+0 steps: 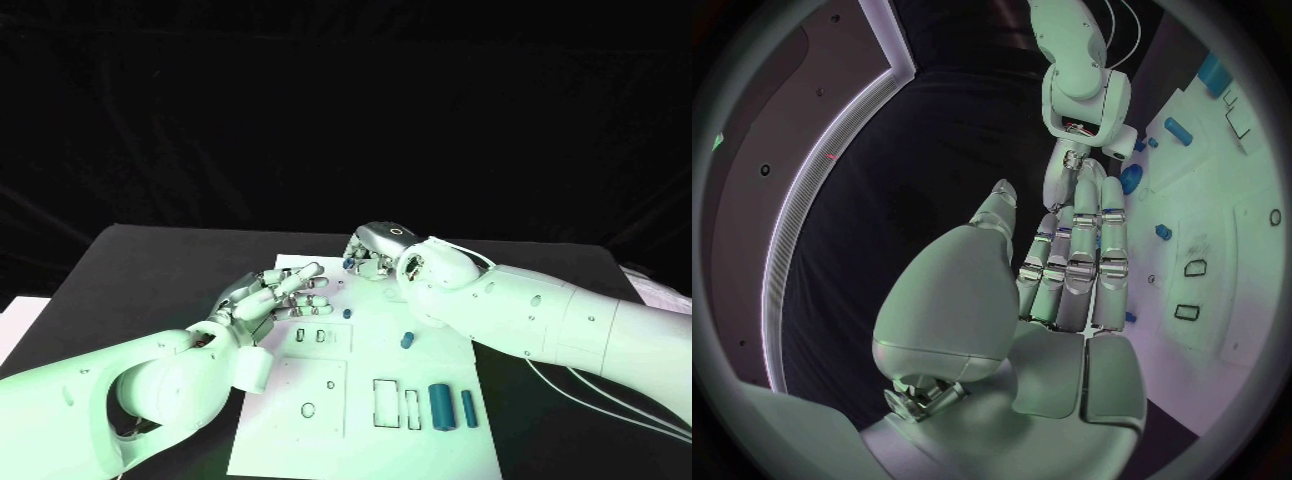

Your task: Assemble the parts on the task board

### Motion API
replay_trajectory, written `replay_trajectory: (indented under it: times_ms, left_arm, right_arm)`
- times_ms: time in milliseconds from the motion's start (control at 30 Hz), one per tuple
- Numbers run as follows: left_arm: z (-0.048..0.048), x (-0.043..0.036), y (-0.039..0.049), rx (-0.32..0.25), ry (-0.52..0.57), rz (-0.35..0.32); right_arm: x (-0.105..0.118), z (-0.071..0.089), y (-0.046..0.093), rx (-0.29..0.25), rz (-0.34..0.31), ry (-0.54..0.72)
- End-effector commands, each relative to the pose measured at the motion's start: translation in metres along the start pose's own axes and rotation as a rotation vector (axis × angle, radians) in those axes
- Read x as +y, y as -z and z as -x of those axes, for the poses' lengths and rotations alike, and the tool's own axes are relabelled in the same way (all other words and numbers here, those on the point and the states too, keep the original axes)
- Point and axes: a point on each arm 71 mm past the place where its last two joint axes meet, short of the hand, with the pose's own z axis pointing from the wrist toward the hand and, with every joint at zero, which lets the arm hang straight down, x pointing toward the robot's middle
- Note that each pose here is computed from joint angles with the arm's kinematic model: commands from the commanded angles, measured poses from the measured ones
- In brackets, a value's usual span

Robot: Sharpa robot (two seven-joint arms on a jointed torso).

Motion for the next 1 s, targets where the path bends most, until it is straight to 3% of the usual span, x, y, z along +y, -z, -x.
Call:
replay_trajectory:
  times_ms: [33,400,700,867,1000]
  left_arm:
    - [-0.0041,-0.0012,-0.0004,0.028,0.011,-0.004]
    - [-0.0054,-0.0027,-0.0005,0.032,0.01,-0.006]
    - [-0.0055,-0.003,-0.0003,0.032,0.01,-0.006]
    - [-0.0015,-0.0036,-0.0006,0.026,0.008,-0.006]
    - [0.0054,-0.0051,-0.0006,0.011,0.003,-0.01]
  right_arm:
    - [0.001,-0.004,-0.001,0.031,-0.006,0.009]
    - [-0.001,-0.006,-0.004,0.032,-0.034,0.017]
    - [-0.002,-0.003,-0.003,-0.018,-0.042,-0.002]
    - [-0.002,0.003,0.005,-0.072,-0.027,-0.029]
    - [-0.009,0.01,0.019,-0.096,-0.026,-0.063]
